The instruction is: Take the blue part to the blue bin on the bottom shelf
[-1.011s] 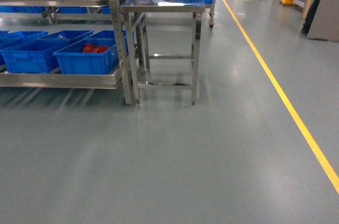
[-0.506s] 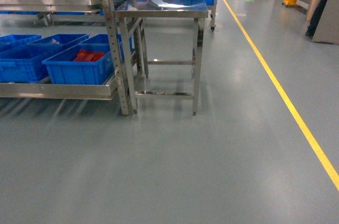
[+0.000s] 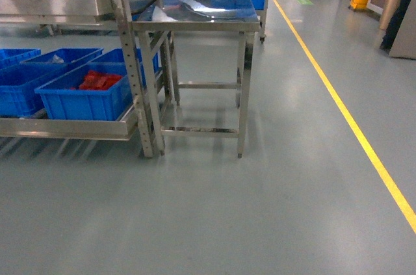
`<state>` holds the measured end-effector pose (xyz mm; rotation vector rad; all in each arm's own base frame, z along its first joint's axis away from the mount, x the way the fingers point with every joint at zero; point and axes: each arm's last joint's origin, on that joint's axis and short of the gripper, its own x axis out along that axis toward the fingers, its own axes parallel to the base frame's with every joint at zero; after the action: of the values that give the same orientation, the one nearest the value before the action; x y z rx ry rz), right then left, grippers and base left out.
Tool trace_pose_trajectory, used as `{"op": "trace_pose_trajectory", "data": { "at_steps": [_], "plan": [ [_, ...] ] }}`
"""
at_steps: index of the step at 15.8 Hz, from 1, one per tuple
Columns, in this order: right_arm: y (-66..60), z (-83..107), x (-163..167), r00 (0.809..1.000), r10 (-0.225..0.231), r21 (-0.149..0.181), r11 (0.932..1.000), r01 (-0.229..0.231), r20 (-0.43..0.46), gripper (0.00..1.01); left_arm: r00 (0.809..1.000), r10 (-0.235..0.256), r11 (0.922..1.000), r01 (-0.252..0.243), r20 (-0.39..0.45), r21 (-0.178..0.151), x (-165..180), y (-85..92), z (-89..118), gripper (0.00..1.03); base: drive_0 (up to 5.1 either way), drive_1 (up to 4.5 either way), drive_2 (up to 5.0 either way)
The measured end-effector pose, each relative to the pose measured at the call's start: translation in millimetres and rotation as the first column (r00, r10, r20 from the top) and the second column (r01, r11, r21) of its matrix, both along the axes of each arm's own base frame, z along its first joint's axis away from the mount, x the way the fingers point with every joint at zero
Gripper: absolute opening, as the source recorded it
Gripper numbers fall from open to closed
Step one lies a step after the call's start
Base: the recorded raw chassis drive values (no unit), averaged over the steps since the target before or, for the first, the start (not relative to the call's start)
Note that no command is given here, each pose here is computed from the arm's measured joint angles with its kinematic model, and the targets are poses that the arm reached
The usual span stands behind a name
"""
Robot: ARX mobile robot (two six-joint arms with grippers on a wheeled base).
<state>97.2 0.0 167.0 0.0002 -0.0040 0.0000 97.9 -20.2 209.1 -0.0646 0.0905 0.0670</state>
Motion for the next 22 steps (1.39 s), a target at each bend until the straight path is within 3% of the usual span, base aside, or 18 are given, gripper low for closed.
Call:
{"op": "trace_pose_trajectory", "data": {
  "at_steps": [22],
  "plan": [
    [0.0,0.0,0.0,1.000,0.000,0.000,1.0000,0.000,0.000,0.98,1.000,-0.001,1.0000,0.001,0.003,-0.001,-0.2,0.0,0.3,0.44,0.0,4.32,-4.3]
  ]
}}
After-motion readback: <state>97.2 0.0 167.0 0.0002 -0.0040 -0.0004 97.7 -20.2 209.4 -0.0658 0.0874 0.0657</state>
